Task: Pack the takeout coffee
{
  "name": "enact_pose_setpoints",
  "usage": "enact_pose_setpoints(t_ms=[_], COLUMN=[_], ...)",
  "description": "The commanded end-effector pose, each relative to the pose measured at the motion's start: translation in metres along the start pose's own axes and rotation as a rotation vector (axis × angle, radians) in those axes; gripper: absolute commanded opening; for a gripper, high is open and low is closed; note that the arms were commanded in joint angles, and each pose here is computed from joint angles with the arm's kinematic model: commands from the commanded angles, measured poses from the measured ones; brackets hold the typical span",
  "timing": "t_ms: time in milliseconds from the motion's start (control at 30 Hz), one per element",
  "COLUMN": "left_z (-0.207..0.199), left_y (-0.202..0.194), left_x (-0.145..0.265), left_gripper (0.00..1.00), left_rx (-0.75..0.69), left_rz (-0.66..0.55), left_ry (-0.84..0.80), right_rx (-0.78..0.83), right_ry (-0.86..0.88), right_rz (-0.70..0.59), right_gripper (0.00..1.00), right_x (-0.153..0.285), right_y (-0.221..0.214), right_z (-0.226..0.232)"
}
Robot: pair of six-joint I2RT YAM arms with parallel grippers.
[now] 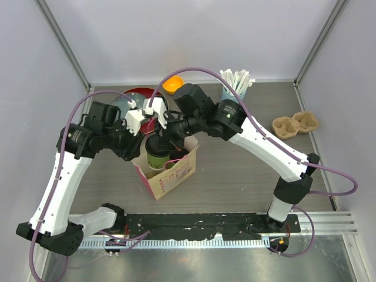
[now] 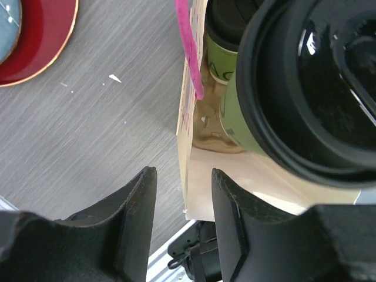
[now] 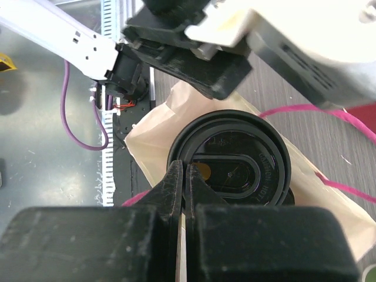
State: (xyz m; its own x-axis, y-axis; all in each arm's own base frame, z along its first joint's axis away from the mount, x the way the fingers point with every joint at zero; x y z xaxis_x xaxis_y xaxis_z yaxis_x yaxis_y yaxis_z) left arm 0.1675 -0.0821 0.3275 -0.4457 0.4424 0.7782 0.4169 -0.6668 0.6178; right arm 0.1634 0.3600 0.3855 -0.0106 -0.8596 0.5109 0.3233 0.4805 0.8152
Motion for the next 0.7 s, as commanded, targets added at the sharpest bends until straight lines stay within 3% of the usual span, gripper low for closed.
enact_pose_setpoints(t_ms=[0,100,200,233,300,667], left_z=[-0.004,-0.004,0.000,0.000,-0.001,-0.009], left_y=[-0.010,-0.011,-0.012,-0.012,-0.011,-0.003], left_x=[-0.008,-0.014,-0.019,-0.020,-0.020,-0.018], left_gripper=[0.45,0.40,0.20,0.09,0.00,0.00], left_rx=[0.047,0.052,0.048,0.050,0.048,0.042], left_rz=[0.046,0.055,0.059,0.058,0.050,-0.009], left_ry=[-0.037,-0.052,-0.034,-0.036,-0.038,-0.111], right_rx=[0.112,0.117,0.130,0.133,0.141,0.315], right_ry=[0.090,0.096,0.117,0.116,0.114,0.237], right_rz=[-0.061,-0.033,-0.002,0.011,0.045,0.100], right_gripper=[0.01,0.01,0.01,0.01,0.01,0.01], right_x=[-0.007,-0.014,-0.023,-0.026,-0.033,-0.075], right_y=[0.013,0.005,-0.004,-0.007,-0.014,-0.048], right_z=[0.013,0.012,0.012,0.010,0.005,-0.009])
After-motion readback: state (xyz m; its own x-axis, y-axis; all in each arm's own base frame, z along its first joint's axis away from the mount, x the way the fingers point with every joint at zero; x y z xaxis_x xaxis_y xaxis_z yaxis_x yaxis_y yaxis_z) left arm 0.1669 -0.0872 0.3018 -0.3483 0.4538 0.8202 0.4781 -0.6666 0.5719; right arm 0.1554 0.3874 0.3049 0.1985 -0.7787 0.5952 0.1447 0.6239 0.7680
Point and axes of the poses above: each gripper's point midway between its finger pads, its own x axis back along the fingers, its own z axis along the line the jaws close on, y = z × x, the point moved 6 cm from there along x, back along the fingers, and after that the axes turned 11 degrees about -x, right-handed, at the moved point
